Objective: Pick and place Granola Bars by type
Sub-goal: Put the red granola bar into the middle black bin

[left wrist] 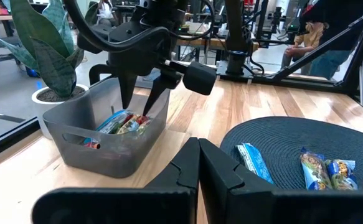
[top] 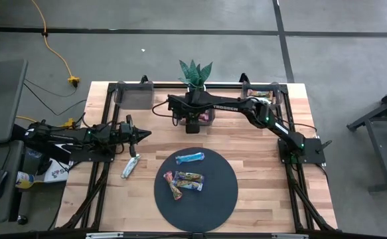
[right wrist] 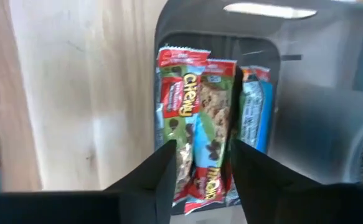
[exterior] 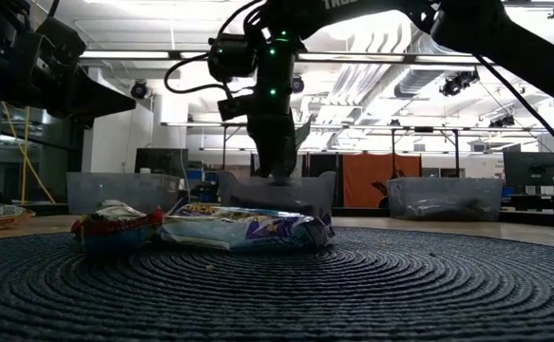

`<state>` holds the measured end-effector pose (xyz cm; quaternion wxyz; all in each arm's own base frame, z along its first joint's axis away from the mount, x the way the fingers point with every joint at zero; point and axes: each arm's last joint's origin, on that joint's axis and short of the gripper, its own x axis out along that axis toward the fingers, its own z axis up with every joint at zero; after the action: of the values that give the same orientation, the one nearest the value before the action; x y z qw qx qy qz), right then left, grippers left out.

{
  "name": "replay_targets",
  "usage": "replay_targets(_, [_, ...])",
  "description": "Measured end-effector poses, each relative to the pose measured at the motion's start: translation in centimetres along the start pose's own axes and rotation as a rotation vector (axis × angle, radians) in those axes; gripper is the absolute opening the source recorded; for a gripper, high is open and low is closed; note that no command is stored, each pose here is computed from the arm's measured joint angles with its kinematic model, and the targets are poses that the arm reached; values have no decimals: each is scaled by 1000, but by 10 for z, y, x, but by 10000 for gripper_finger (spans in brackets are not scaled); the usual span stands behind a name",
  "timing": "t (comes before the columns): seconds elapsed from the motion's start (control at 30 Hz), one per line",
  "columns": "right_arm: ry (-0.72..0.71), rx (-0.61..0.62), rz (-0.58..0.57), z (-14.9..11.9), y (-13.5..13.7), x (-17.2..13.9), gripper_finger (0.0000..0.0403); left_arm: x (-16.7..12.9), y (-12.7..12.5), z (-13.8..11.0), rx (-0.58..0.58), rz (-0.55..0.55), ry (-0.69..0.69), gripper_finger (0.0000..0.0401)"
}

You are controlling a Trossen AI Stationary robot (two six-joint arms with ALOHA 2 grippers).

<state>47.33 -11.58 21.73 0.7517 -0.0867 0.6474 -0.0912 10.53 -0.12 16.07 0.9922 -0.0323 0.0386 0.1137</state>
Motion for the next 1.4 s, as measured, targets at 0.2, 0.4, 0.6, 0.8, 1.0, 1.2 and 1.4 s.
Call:
replay_targets(0.2, [-8, 68, 43, 1, 5, -5, 168, 0, 0, 0, 0, 0, 0, 1])
replay_targets(0.4, [-54, 123, 117, 7, 17, -18, 198, 0, 0, 0, 0, 0, 0, 1])
replay_targets(0.6, [-105, 159, 226, 9, 29, -36, 204, 0, 0, 0, 0, 0, 1, 1])
replay_targets(0.8, [-158, 134, 359, 8, 41, -58, 205, 0, 0, 0, 0, 0, 1, 1])
replay_targets(1.0, [-169, 142, 514, 10, 60, -68, 206, 0, 0, 0, 0, 0, 1, 1])
replay_targets(1.2, [-150, 224, 602, 14, 88, -76, 206, 0, 0, 0, 0, 0, 1, 1])
replay_targets(1.4, [-172, 267, 636, 20, 116, -84, 207, 0, 0, 0, 0, 0, 0, 1])
